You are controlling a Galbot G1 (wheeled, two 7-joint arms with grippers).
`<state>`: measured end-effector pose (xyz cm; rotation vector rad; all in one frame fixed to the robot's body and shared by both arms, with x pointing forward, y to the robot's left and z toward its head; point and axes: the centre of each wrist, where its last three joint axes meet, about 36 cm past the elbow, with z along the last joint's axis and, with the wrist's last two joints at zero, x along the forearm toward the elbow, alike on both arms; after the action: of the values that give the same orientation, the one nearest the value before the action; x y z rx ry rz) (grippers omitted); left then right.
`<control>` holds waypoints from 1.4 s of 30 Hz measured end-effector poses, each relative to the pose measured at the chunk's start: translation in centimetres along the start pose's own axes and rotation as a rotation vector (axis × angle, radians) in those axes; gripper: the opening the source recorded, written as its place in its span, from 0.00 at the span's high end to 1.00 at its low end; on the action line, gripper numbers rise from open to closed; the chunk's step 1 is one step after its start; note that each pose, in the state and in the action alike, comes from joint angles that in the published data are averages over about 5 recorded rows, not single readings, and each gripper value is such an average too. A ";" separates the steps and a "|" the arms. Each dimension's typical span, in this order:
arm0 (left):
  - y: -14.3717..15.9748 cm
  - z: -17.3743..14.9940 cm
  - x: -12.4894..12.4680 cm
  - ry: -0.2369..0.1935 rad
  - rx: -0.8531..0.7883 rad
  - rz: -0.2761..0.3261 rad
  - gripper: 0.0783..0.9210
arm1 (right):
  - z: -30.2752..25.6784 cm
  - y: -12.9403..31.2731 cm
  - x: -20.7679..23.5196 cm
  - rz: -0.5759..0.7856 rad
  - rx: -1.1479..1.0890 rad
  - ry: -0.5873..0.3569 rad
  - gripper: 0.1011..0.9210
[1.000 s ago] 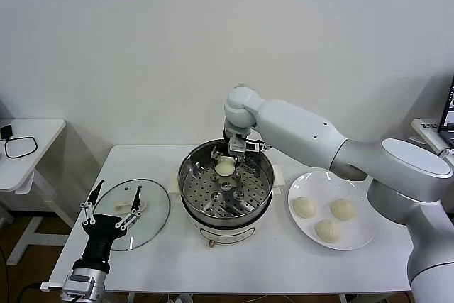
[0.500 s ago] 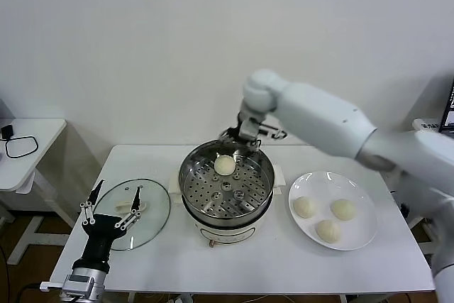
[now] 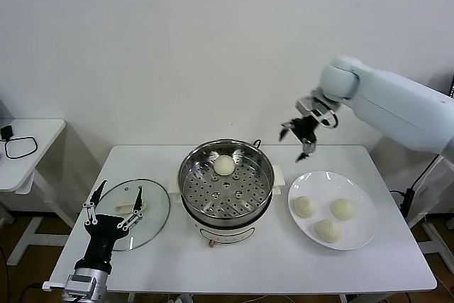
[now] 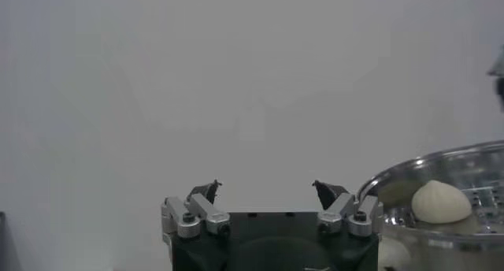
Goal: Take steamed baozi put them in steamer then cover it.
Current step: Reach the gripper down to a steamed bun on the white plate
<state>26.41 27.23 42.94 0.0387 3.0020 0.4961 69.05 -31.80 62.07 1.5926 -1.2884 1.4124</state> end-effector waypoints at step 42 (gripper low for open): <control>0.0 1.1 0.2 0.025 -0.003 -0.006 0.12 | 3.6 5.7 -14.7 -0.068 -0.204 0.010 0.23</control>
<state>26.30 27.61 41.84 0.0227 3.0250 0.5041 65.82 -33.24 46.26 1.4762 -1.3146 1.2047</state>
